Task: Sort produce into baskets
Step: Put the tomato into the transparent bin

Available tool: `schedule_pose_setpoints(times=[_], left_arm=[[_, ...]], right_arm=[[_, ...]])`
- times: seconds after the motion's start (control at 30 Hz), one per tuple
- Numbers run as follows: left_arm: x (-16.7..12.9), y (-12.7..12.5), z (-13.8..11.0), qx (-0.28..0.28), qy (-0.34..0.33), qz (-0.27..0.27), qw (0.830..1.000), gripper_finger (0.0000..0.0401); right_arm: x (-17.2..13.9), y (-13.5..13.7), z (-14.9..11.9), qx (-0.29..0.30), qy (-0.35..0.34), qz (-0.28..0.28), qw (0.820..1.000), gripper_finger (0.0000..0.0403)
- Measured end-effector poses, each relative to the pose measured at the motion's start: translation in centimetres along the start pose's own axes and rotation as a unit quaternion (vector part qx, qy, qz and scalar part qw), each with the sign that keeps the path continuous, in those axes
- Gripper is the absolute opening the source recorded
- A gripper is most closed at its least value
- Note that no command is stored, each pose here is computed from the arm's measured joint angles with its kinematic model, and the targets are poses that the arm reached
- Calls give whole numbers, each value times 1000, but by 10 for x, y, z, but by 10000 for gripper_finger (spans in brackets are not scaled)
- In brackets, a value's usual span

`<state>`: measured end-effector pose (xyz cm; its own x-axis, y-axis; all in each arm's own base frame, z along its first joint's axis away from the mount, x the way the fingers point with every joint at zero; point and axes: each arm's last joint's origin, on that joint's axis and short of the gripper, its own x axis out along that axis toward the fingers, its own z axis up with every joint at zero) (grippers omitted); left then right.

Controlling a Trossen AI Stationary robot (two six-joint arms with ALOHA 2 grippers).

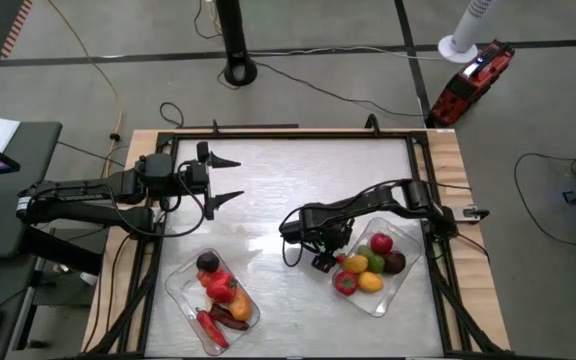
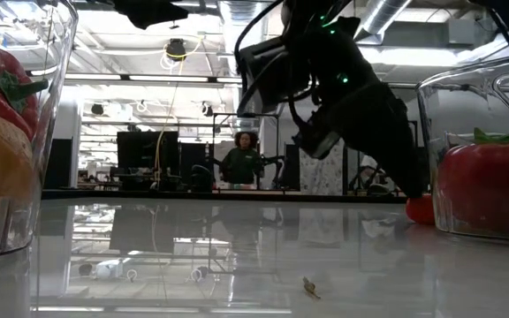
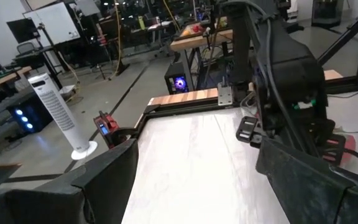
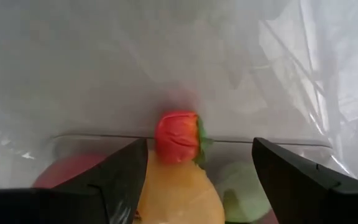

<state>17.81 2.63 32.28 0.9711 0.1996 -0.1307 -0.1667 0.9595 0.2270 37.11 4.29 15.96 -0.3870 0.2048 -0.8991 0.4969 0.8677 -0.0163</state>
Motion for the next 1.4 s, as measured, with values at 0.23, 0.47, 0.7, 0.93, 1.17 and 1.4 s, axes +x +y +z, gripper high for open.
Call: schedule_pose_setpoints(times=[0.23,0.47,0.7,0.93,1.17,1.4], left_arm=[[0,0,0,1,1,0,1000,325],[0,0,0,1,1,0,1000,325],[0,0,0,1,1,0,1000,325],[0,0,0,1,1,0,1000,325],[0,0,0,1,0,-1,1000,325],[0,0,0,0,0,-1,1000,325]], right_arm=[[5,4,3,-4,-2,-4,1000,314],[6,5,4,-6,-15,-10,1000,314],[6,6,2,-4,-23,-28,999,314],[11,7,4,3,-12,-34,999,314],[17,9,4,-4,8,-41,999,314],[17,9,4,-4,6,-40,999,285]])
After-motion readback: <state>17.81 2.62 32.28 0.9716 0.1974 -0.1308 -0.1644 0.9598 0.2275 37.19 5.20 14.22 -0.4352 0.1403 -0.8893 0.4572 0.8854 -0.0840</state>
